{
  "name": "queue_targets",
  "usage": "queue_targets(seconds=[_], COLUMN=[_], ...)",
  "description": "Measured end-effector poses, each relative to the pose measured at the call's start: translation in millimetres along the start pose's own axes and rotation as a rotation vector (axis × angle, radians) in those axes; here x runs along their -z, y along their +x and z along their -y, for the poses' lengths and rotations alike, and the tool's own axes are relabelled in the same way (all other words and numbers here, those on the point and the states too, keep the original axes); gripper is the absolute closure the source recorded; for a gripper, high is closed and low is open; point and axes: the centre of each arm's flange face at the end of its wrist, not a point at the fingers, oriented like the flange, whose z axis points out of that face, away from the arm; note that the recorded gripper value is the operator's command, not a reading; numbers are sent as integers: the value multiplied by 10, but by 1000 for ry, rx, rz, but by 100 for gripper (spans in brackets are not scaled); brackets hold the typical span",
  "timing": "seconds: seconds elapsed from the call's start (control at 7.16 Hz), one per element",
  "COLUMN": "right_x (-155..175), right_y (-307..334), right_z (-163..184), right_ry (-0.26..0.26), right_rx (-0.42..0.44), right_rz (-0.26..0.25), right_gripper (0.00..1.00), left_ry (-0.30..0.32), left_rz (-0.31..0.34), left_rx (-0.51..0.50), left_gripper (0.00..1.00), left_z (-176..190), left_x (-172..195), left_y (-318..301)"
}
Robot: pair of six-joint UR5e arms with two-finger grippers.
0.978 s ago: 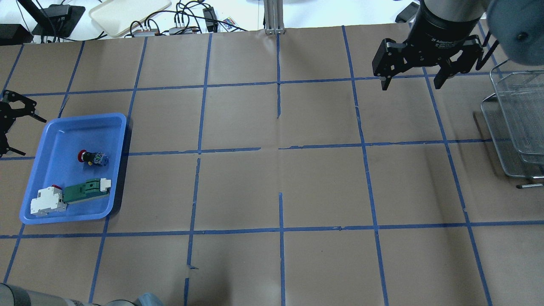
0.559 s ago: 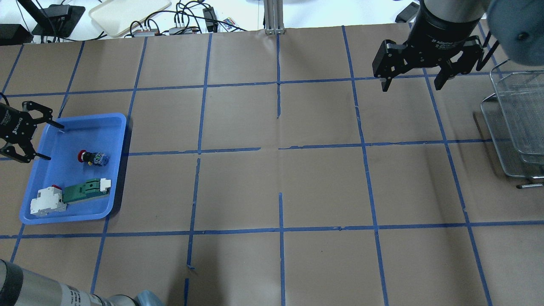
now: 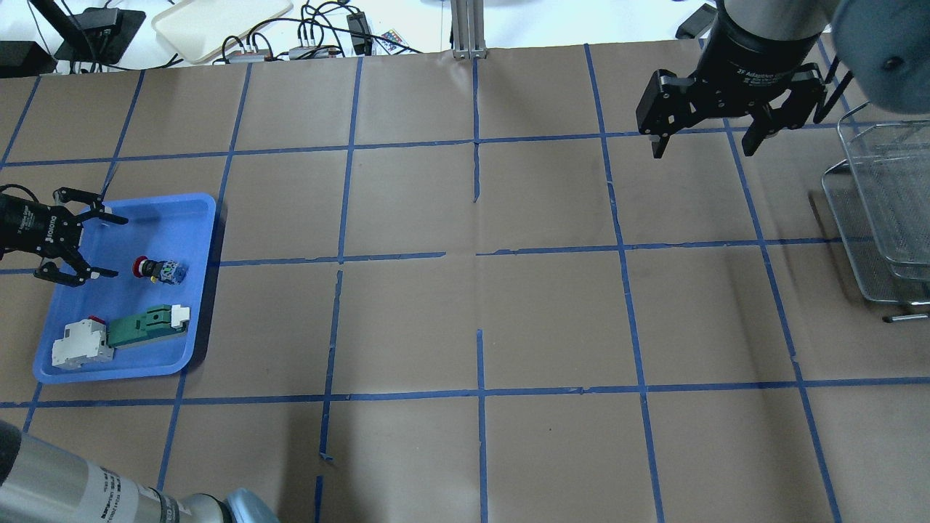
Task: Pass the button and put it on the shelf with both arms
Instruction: 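Lower the left gripper onto the red-capped button in the tray, then close the left gripper on the red button and lift it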
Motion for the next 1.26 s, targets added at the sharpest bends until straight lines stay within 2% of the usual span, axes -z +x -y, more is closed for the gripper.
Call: queue_targets(seconds=[0.28,0.7,0.84,0.98,1.26], right_x=[-46,-56,-58,-61,-63], right_y=[2,2,1,0,-1], right_z=[-8,-9,-9,-9,-10], right_ry=[-6,-6,-7,-7,-7], right_rx=[-3,-3,-2,-2,-2], right_rz=[-1,-1,0,1,2], right_gripper=[0,0,0,0,0], left_ry=[-49,-66,-72,-77,-82], left_rz=[-3,14,18,22,25], left_rx=[20,38,42,46,51], left_gripper=[0,0,3,15,51], left_z=[81,141,167,199,244], left_x=[-191,-295,-334,-376,-417], left_y=[-40,-79,-86,-88,-81])
